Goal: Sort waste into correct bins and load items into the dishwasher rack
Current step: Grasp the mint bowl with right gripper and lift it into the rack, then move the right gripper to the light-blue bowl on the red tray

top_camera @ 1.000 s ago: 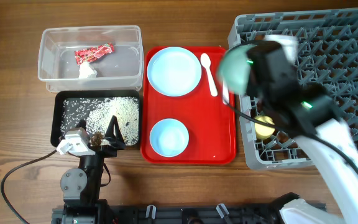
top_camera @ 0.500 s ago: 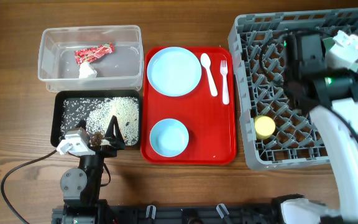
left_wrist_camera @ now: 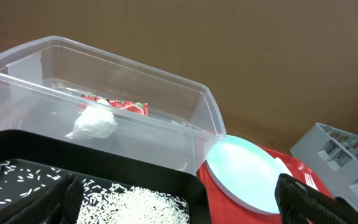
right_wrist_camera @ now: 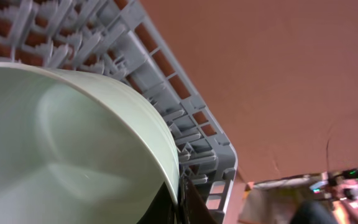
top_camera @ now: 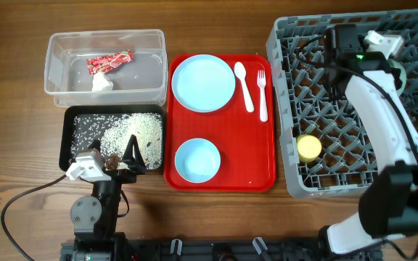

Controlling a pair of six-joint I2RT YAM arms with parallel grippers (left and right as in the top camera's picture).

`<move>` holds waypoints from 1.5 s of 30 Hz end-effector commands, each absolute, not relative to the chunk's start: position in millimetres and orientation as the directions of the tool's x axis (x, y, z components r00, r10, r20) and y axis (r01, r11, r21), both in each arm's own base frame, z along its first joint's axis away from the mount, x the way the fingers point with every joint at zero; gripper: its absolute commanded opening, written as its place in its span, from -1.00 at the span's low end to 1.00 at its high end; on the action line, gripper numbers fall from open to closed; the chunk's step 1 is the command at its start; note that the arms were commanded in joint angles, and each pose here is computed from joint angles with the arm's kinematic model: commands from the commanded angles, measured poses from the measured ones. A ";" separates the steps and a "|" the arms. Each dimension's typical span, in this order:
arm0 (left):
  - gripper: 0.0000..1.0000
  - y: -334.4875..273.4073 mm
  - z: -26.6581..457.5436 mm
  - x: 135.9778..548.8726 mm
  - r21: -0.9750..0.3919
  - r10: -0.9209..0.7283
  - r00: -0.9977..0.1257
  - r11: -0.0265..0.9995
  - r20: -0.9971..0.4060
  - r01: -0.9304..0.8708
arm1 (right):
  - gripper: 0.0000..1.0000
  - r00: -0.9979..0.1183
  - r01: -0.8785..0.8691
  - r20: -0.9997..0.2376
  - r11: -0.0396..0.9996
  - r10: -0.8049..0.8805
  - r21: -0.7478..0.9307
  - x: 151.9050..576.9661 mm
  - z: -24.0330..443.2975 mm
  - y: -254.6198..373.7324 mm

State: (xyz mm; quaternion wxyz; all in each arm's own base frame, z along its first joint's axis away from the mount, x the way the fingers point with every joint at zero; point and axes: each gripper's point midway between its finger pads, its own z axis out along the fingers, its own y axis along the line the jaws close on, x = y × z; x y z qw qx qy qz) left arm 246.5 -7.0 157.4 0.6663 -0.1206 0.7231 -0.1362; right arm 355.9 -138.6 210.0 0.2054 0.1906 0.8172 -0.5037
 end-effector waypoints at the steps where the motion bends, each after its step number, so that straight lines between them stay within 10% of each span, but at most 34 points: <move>1: 0.99 -6.6 154.6 246.4 -0.357 -0.355 -0.092 0.934 -0.931 0.005 | -0.91 -0.892 0.439 -0.446 0.384 0.076 -0.812 358.9 195.1 -142.1; 8: 1.00 -6.6 154.6 246.4 -0.357 -0.355 -0.092 0.934 -0.931 0.005 | -0.91 -0.906 0.413 -0.419 0.321 0.055 -0.852 365.2 186.1 -145.9; 31: 1.00 -6.6 154.6 246.4 -0.357 -0.355 -0.092 0.934 -0.931 0.005 | -0.88 -0.965 0.188 -0.257 0.577 -0.040 -0.795 376.7 143.2 -89.5; 45: 1.00 -6.6 154.6 246.4 -0.357 -0.355 -0.092 0.934 -0.931 0.005 | -0.32 -0.961 0.100 -0.242 0.655 -0.130 -0.749 377.1 147.7 -48.0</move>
